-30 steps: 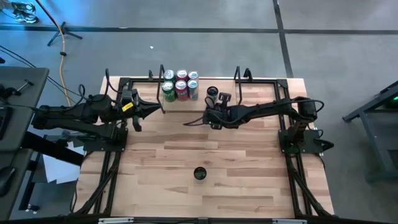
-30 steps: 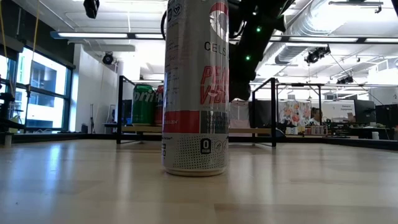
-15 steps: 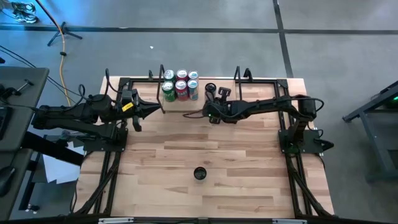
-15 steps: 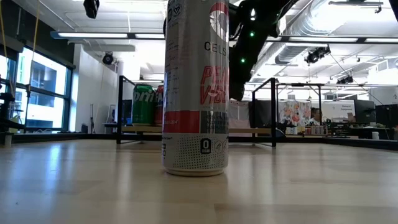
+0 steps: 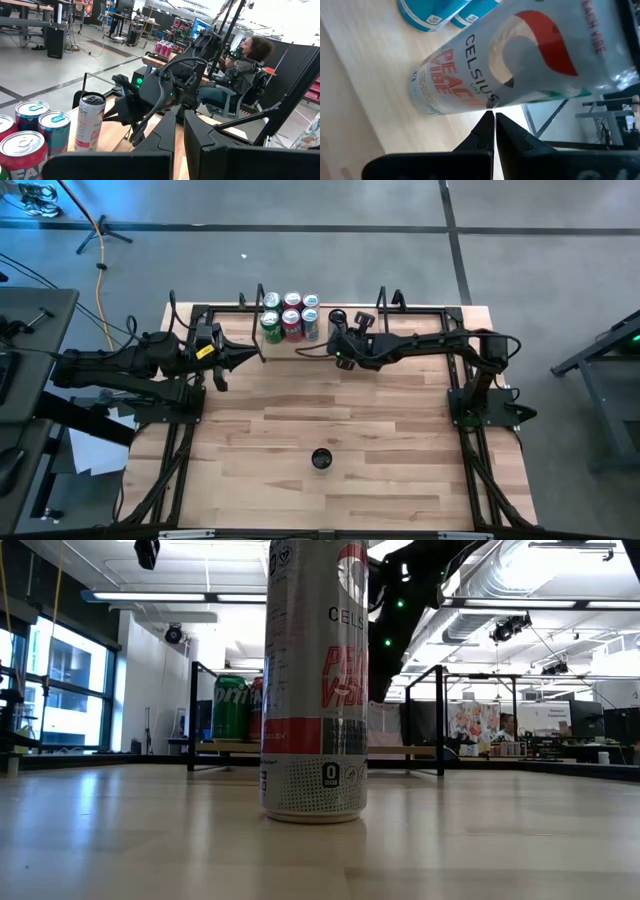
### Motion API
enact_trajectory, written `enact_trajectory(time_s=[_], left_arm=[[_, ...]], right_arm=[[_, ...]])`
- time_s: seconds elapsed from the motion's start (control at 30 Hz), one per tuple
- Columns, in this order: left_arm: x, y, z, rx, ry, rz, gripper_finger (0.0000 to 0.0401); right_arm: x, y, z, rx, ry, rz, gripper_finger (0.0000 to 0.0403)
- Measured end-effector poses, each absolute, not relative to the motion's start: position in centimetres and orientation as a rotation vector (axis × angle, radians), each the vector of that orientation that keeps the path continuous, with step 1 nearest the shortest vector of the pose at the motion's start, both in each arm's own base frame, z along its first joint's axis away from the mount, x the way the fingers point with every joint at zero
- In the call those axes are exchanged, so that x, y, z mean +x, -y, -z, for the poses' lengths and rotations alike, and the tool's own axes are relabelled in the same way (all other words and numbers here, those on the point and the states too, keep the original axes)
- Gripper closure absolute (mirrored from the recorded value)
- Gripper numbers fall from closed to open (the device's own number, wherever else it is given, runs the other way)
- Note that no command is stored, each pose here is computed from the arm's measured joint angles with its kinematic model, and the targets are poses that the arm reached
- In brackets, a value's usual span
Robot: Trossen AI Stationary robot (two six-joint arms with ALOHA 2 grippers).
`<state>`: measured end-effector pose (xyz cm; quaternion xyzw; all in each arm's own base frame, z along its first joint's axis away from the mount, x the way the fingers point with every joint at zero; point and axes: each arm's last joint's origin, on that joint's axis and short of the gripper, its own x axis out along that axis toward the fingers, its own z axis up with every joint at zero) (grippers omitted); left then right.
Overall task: Place canned beverage on shelf
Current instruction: Put the top white pink soda can on the shelf
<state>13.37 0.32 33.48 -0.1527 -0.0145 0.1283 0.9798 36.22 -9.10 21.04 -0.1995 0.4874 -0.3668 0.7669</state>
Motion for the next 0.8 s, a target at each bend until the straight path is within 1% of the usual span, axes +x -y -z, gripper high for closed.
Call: enact_trajectory(time_s=[0.1, 0.37, 0.47, 0.63, 0.8], left_arm=[[13.4, -0.3, -33.5, -0.308, 0.030, -0.258, 0.0400], [13.4, -0.3, -33.5, -0.307, 0.029, -0.259, 0.0400], [13.4, -0.3, -33.5, -0.308, 0.030, -0.258, 0.0400], [13.4, -0.3, -33.5, -0.308, 0.030, -0.258, 0.0400], [13.4, -0.3, -33.5, -0.307, 0.028, -0.258, 0.0400]], right_arm=[[36.1, 8.5, -20.9, -0.405, -1.062, 0.803, 0.0403], [34.8, 5.9, -20.1, -0.294, -1.153, 0.840, 0.0403], [34.8, 5.0, -20.1, -0.299, -1.150, 0.826, 0.0403], [34.3, 3.7, -20.2, -0.305, -1.144, 0.745, 0.0403], [31.8, 3.4, -21.3, -0.279, -1.080, 0.739, 0.0403]])
